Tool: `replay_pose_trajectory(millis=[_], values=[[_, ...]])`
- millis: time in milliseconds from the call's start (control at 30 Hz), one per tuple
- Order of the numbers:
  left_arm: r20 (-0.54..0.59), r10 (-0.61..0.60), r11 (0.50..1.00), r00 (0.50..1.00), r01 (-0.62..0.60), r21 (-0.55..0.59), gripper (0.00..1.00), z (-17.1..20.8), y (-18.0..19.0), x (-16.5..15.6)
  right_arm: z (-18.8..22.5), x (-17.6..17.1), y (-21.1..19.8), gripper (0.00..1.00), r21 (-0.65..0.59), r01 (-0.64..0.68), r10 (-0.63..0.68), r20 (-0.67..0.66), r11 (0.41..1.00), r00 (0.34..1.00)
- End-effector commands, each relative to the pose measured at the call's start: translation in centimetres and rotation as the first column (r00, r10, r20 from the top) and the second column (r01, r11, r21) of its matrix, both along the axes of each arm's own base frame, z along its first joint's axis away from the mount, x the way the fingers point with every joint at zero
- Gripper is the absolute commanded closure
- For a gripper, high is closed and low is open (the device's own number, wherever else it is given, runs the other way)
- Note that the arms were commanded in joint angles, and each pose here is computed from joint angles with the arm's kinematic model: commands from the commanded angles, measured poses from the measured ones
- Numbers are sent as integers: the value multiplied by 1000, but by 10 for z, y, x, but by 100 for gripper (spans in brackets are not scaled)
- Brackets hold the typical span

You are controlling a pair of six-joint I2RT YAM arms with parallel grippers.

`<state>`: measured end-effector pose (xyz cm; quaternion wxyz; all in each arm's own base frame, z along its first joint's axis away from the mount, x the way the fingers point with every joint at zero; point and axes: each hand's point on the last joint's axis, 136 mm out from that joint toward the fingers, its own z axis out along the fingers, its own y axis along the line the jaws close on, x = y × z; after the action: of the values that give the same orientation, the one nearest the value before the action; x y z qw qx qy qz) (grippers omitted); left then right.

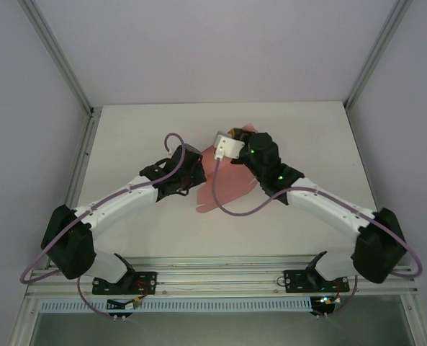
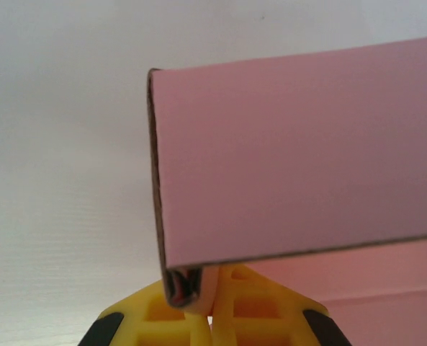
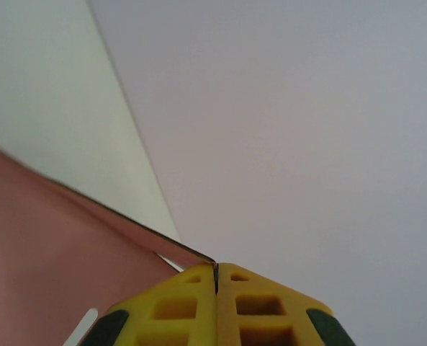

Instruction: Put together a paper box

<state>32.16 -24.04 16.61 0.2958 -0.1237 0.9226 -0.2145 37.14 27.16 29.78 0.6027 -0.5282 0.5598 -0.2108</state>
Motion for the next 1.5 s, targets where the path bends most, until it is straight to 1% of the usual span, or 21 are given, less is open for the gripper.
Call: replay_pose_trajectory(millis=[0, 100, 200, 267, 300, 367, 467, 567, 633, 667, 700, 733, 867, 967, 1067, 1167, 1200, 1267, 1467], values=[[178, -16, 975, 984, 55, -214, 100, 76, -39, 21, 2, -11, 25, 100, 87, -46, 49, -26, 995, 998], [202, 17, 978, 979, 26, -209, 100, 83, -30, 22, -22, -31, 27, 100, 64, -117, 125, -142, 991, 982], [224, 48, 981, 973, -4, -196, 100, 87, -20, 23, -43, -61, 18, 100, 31, -189, 191, -270, 981, 944], [238, 54, 983, 970, -10, -181, 100, 88, -15, 24, -56, -79, 8, 97, -1, -219, 205, -346, 976, 915], [252, 51, 985, 966, -8, -171, 100, 90, -13, 25, -60, -84, 3, 94, -13, -218, 199, -359, 976, 912], [293, -6, 986, 956, 54, -156, 100, 96, -19, 24, -67, -92, -9, 92, -64, -221, 181, -380, 973, 907], [325, -90, 986, 942, 130, -103, 100, 100, -24, 21, -61, -93, -24, 87, -109, -199, 152, -339, 974, 928], [341, -154, 983, 927, 178, -40, 100, 99, -24, 18, -42, -96, -35, 84, -113, -202, 161, -294, 973, 942], [337, -181, 981, 924, 194, -7, 100, 96, -23, 16, -27, -97, -37, 76, -118, -217, 183, -250, 969, 951], [341, -201, 977, 918, 212, 6, 100, 96, -24, 15, -22, -98, -37, 75, -127, -223, 190, -230, 967, 954], [339, -221, 973, 915, 228, 18, 100, 94, -25, 14, -16, -97, -37, 69, -137, -226, 195, -206, 964, 959], [336, -235, 970, 912, 241, 27, 100, 92, -25, 12, -12, -96, -37, 69, -146, -223, 195, -187, 964, 963], [313, -274, 961, 909, 271, 54, 100, 86, -27, 9, 0, -91, -40, 68, -188, -208, 183, -140, 960, 973], [313, -292, 956, 904, 286, 68, 100, 85, -27, 7, 0, -91, -36, 69, -215, -236, 208, -144, 948, 967], [318, -293, 956, 902, 285, 74, 100, 85, -25, 6, -2, -86, -33, 69, -244, -233, 200, -151, 941, 968], [326, -280, 960, 903, 267, 87, 100, 86, -21, 7, -5, -81, -36, 70, -275, -208, 172, -150, 939, 974], [306, -281, 959, 910, 262, 104, 100, 82, -17, 4, -6, -78, -40, 69, -292, -189, 153, -142, 938, 978], [304, -283, 959, 910, 261, 113, 100, 82, -15, 3, -3, -75, -46, 69, -309, -149, 118, -118, 939, 986], [299, -326, 945, 897, 299, 135, 100, 81, -16, -2, 8, -76, -58, 69, -305, -125, 101, -93, 944, 991]])
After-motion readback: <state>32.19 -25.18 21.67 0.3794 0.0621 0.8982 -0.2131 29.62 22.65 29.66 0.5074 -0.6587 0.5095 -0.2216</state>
